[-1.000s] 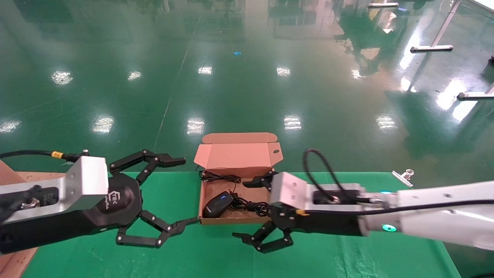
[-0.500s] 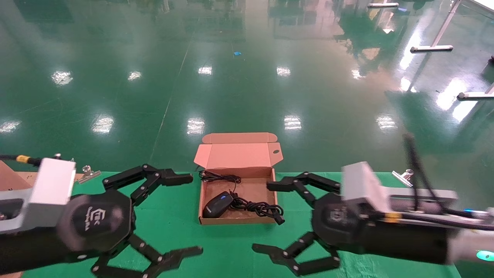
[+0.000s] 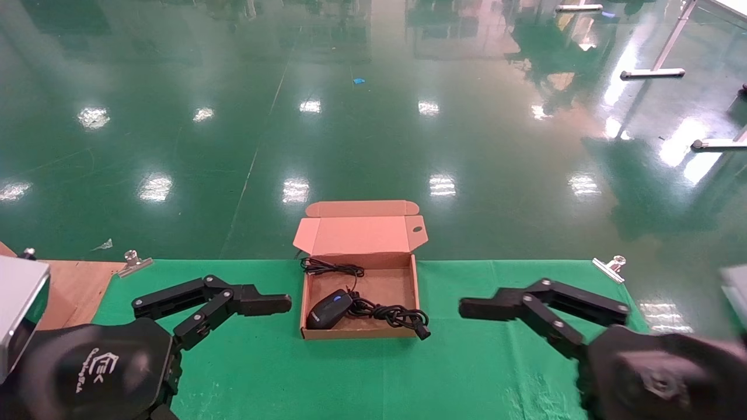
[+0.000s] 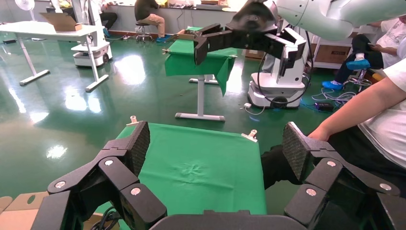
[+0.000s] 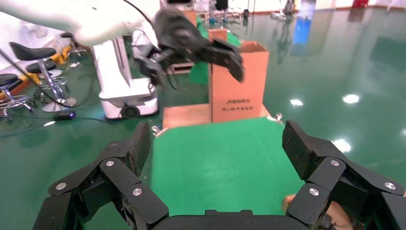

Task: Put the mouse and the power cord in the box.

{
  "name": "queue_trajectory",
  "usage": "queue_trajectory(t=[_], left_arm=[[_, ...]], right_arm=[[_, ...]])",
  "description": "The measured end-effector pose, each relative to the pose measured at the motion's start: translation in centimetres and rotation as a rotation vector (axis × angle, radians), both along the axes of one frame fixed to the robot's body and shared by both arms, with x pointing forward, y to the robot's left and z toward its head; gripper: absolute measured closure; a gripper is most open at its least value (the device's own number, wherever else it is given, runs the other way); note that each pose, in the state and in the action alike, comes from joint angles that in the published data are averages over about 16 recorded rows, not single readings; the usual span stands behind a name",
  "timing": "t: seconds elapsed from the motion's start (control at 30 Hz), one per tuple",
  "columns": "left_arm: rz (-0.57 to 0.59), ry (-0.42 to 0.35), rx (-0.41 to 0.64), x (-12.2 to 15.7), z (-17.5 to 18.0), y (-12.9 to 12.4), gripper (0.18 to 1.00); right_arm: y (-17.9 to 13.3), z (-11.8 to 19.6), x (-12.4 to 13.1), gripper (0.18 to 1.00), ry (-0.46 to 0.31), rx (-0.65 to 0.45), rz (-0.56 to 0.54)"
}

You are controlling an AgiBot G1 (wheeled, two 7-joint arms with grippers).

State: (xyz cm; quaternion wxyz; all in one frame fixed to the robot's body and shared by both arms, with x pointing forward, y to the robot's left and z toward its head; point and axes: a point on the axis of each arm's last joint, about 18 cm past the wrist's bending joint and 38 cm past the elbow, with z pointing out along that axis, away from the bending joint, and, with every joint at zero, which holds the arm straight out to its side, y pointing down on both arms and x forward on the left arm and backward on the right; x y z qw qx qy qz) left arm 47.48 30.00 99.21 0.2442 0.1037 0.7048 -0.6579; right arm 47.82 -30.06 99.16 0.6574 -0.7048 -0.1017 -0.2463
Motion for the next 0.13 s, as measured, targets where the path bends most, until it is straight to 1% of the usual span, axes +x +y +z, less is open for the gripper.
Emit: queue_trajectory(t=[0.13], left_arm=[[-0.009, 0.004, -0.001, -0.19, -0.01, 0.02, 0.184]], right_arm=[[-0.41, 0.21, -0.93, 0.178, 0.001, 0.003, 0.014]])
